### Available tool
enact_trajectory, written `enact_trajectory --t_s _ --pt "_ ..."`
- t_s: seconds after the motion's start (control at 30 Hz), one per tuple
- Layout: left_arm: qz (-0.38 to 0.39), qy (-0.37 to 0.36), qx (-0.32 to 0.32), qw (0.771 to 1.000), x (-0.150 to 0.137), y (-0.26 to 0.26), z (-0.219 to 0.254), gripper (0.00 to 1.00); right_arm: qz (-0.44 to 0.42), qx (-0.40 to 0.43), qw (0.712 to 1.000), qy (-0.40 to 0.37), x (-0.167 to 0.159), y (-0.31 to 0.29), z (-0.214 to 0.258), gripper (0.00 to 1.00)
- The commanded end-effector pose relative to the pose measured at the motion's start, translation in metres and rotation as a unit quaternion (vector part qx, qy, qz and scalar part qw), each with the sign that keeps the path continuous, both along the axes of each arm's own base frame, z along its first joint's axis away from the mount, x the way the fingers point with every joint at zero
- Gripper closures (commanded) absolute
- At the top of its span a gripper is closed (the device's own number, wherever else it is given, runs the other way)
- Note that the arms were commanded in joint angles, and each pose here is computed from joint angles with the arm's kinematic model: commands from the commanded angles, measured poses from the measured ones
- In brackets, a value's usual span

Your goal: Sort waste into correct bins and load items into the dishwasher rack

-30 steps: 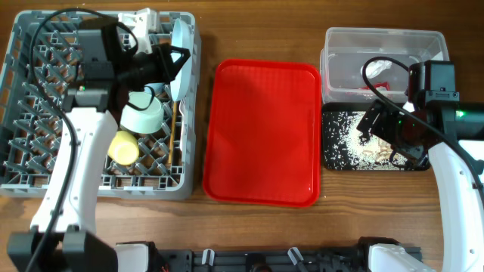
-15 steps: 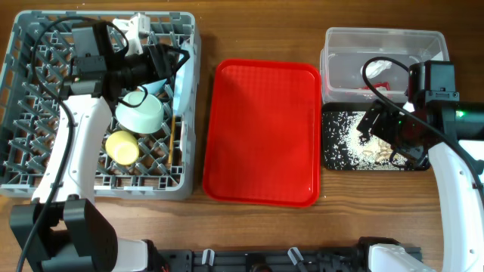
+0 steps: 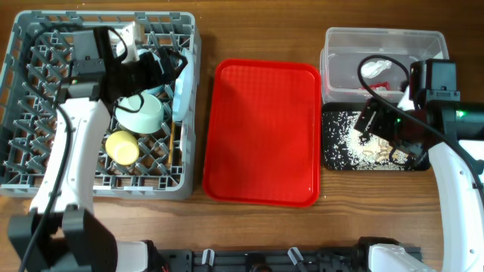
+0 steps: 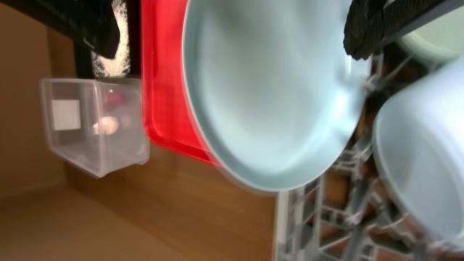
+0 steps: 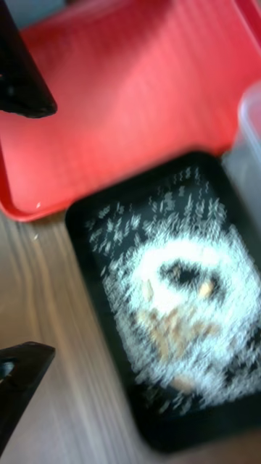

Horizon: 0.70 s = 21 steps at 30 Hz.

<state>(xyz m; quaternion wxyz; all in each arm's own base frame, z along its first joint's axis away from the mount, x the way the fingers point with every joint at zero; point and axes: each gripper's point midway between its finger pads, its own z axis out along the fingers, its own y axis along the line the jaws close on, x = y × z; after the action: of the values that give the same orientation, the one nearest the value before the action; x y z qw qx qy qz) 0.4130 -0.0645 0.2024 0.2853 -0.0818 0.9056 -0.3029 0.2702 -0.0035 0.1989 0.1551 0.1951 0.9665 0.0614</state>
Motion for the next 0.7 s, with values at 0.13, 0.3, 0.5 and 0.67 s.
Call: enact_trajectory --t_s 0.13,0.3,0.5,0.67 --pt "0.129 0.124 0.117 0.977 -0.056 0.054 -0.021 0.0 0.145 0.096 0.978 -0.116 0.04 0.054 0.032 0.0" --pt "0.132 0.198 0.146 0.96 -0.09 0.061 -0.038 0.0 0.171 0.084 0.973 -0.127 0.058 0.062 0.025 0.0" --pt "0.124 0.254 0.167 0.945 -0.119 0.064 -0.046 0.0 0.113 0.062 0.99 -0.05 0.047 0.048 -0.004 0.0" --pt "0.086 0.22 0.188 0.953 -0.13 0.052 -0.042 0.0 0.104 0.048 0.992 -0.058 0.037 0.042 0.005 0.0"
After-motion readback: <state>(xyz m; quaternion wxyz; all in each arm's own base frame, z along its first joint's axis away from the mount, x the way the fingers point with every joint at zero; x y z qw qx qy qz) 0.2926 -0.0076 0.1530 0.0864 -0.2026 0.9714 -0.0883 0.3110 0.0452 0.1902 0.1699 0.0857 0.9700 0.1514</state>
